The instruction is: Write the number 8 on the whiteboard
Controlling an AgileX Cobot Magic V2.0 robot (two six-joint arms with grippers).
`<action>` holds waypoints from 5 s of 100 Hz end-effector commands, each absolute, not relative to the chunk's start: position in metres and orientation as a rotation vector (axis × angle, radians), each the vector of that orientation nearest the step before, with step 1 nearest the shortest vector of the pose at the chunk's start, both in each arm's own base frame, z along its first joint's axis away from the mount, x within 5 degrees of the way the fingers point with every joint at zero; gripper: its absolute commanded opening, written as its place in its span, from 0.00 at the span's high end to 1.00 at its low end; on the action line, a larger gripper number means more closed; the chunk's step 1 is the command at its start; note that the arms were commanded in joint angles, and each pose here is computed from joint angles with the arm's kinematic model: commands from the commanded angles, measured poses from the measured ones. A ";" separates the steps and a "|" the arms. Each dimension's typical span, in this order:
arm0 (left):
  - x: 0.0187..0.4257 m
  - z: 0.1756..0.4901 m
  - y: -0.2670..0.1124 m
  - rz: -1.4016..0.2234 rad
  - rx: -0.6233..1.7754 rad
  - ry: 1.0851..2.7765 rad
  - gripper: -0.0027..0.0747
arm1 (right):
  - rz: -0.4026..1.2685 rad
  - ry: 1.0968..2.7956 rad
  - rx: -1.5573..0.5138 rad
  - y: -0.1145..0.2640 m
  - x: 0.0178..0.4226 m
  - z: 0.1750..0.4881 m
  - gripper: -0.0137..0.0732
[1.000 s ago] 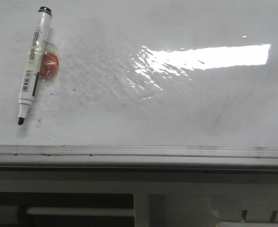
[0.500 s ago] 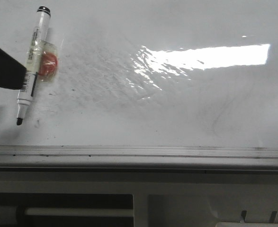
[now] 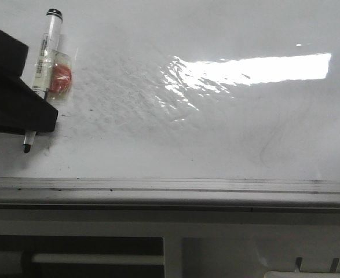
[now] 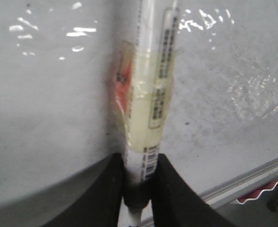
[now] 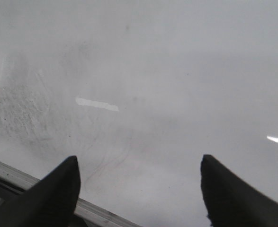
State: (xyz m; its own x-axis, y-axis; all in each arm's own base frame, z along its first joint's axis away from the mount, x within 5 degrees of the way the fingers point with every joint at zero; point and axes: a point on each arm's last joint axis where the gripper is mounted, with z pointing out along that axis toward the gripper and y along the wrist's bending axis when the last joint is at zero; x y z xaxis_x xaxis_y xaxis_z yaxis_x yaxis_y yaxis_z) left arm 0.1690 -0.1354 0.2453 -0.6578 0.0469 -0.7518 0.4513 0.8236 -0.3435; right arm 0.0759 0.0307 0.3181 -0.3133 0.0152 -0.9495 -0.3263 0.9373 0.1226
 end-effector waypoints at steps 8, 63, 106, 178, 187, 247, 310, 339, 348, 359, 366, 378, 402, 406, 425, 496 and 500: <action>0.172 0.267 -0.140 -0.691 0.380 2.145 0.99 | 0.359 1.782 -0.229 0.032 0.078 0.335 0.30; 0.089 0.287 -0.188 -0.530 1.553 1.547 0.99 | 0.650 1.621 -1.163 0.104 0.082 0.341 0.30; 0.092 0.290 -0.189 -0.503 1.533 1.514 0.99 | 0.727 1.615 -1.182 0.161 0.107 0.328 0.30; 0.092 0.297 -0.188 -0.542 1.442 1.519 0.73 | 0.863 1.721 -1.212 0.177 0.109 0.315 0.91; 0.089 0.305 -0.183 -0.583 1.381 1.520 0.53 | 0.875 1.715 -1.234 0.175 0.106 0.316 0.91; 0.055 0.344 -0.088 -0.726 0.884 1.438 0.73 | 0.604 1.687 -0.860 0.115 0.103 0.395 0.89; 0.063 0.334 -0.082 -0.687 0.785 1.527 0.99 | 0.250 1.634 -0.747 0.097 0.140 0.368 0.89; 0.063 0.334 -0.082 -0.686 0.785 1.529 0.99 | 0.237 1.743 -0.717 0.097 0.151 0.356 0.89; 0.063 0.334 -0.082 -0.686 0.785 1.529 0.99 | 0.237 1.751 -0.720 0.102 0.157 0.353 0.89; 0.063 0.334 -0.082 -0.686 0.785 1.529 0.99 | 0.235 1.764 -0.727 0.105 0.163 0.348 0.89; 0.063 0.334 -0.082 -0.686 0.785 1.529 0.99 | 0.235 1.780 -0.732 0.108 0.167 0.345 0.89; 0.063 0.334 -0.082 -0.686 0.785 1.529 0.99 | 0.240 1.805 -0.735 0.111 0.171 0.340 0.89; 0.063 0.334 -0.082 -0.686 0.785 1.529 0.99 | 0.237 1.864 -0.760 0.114 0.174 0.331 0.89; 0.063 0.334 -0.082 -0.686 0.785 1.529 0.99 | 0.236 1.879 -0.768 0.115 0.174 0.330 0.89; 0.063 0.334 -0.082 -0.686 0.785 1.529 0.99 | 0.192 1.947 -0.855 0.114 0.169 0.322 0.89; 0.063 0.334 -0.082 -0.686 0.785 1.529 0.99 | 0.241 2.009 -0.762 0.105 0.161 0.306 0.89; 0.063 0.334 -0.082 -0.686 0.785 1.529 0.99 | 0.252 1.982 -0.761 0.109 0.163 0.307 0.89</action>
